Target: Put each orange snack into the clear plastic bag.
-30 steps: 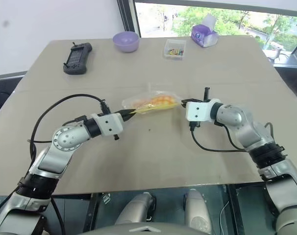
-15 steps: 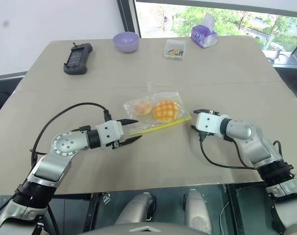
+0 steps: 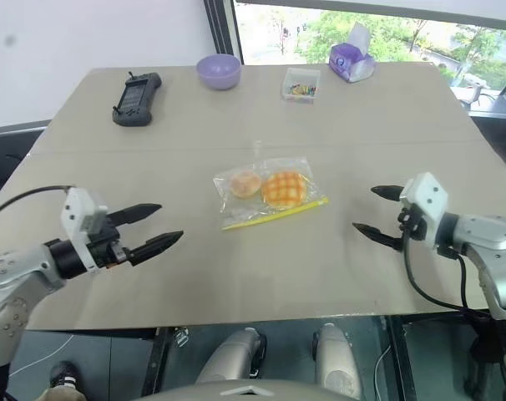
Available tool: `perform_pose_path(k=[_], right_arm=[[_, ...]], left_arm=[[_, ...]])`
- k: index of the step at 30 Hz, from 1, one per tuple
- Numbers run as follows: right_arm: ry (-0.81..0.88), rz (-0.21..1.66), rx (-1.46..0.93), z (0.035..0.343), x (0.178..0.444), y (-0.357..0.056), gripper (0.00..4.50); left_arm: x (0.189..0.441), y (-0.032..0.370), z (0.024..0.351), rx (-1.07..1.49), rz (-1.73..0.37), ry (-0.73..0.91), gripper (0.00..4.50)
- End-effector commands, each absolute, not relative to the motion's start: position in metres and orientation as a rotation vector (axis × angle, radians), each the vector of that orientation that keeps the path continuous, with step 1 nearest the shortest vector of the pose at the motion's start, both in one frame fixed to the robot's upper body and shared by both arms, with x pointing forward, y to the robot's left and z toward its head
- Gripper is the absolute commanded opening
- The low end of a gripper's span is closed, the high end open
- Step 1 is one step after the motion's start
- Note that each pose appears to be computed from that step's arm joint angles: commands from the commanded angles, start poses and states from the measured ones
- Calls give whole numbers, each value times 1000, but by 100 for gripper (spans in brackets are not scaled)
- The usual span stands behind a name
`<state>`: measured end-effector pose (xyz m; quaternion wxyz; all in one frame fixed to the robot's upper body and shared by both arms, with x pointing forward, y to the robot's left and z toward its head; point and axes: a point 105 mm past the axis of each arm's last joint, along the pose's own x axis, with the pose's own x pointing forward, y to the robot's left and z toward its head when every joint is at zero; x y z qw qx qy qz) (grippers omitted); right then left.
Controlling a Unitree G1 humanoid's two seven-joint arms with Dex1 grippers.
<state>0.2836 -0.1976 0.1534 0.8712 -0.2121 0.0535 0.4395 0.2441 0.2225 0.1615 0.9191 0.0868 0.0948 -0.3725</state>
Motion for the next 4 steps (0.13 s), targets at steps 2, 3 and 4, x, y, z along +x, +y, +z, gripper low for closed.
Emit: perform_pose_path(k=[2, 3, 4], right_arm=[[72, 926, -425, 171, 276, -194, 440], [75, 924, -428, 171, 275, -194, 440], [76, 922, -429, 172, 275, -194, 440]], left_arm=[[239, 226, 172, 196, -762, 190, 437], [239, 227, 172, 194, -762, 196, 437], [238, 227, 172, 187, -767, 202, 437]])
